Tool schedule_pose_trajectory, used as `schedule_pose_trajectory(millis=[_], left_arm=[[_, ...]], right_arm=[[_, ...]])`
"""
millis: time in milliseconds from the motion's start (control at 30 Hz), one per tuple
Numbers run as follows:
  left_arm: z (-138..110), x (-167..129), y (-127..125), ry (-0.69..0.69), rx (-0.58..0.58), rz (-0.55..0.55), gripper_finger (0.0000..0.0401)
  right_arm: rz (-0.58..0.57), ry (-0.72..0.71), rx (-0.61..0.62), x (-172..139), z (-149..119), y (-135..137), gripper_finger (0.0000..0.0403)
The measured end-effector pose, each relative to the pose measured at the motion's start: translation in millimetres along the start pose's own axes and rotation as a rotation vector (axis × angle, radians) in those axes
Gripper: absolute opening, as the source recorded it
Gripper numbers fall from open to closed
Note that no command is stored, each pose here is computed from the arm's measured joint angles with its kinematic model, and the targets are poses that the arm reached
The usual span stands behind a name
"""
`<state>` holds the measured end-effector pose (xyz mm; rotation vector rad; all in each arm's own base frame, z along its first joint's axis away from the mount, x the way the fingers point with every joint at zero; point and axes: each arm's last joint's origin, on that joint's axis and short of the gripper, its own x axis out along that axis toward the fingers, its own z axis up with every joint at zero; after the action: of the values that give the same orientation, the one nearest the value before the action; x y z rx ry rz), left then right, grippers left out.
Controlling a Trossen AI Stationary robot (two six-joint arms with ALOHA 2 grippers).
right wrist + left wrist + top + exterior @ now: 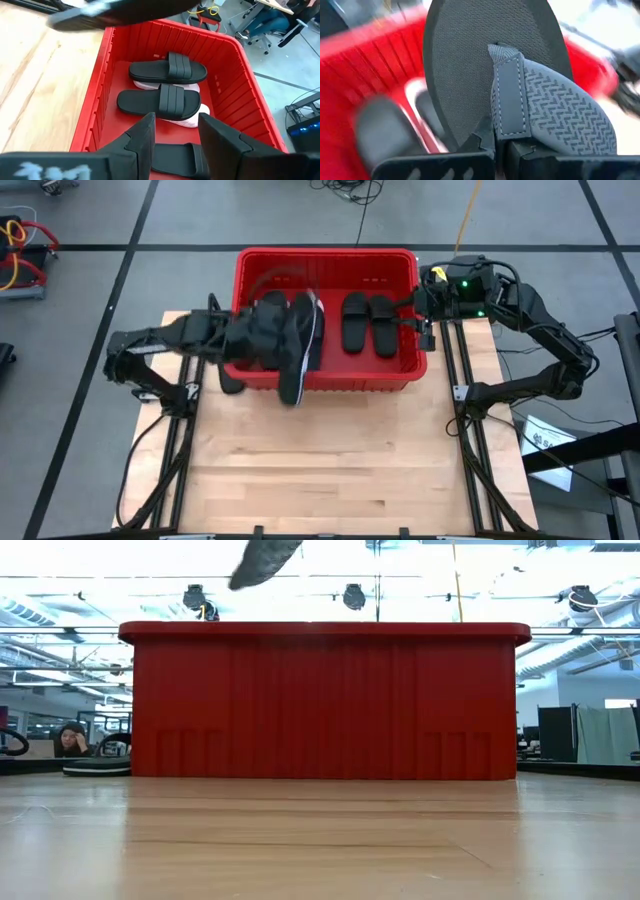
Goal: Pick and place slides into bin
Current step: Put the bottom black flip flop on top of the slide in the red bin
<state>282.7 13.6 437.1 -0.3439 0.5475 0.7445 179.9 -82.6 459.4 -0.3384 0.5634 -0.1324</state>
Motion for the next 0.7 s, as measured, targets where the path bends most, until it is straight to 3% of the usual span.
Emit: schedule_pose_trajectory(millis=[167,300,500,700], left_arm=[[38.7,26.8,17.3,-0.227,-0.007,0.095,0.0000],[57.7,63.0,26.2,-0.308,-0.040,0.152,0.0000],[55.7,135.5,35.8,-0.234,-0.067,0.221,0.0000],[44.5,204.9,23.3,-0.219,-0.073,0.128,0.0000]], right_arm=[[-0.001,0.001,0.000,0.4,0.0,-0.2,0.0141],[-0.002,0.001,0.000,0.3,0.0,-0.2,0.0141],[-0.003,0.003,0.001,0.3,-0.3,-0.5,0.0141],[-0.003,0.003,-0.020,0.3,-0.3,-0.5,0.0141]])
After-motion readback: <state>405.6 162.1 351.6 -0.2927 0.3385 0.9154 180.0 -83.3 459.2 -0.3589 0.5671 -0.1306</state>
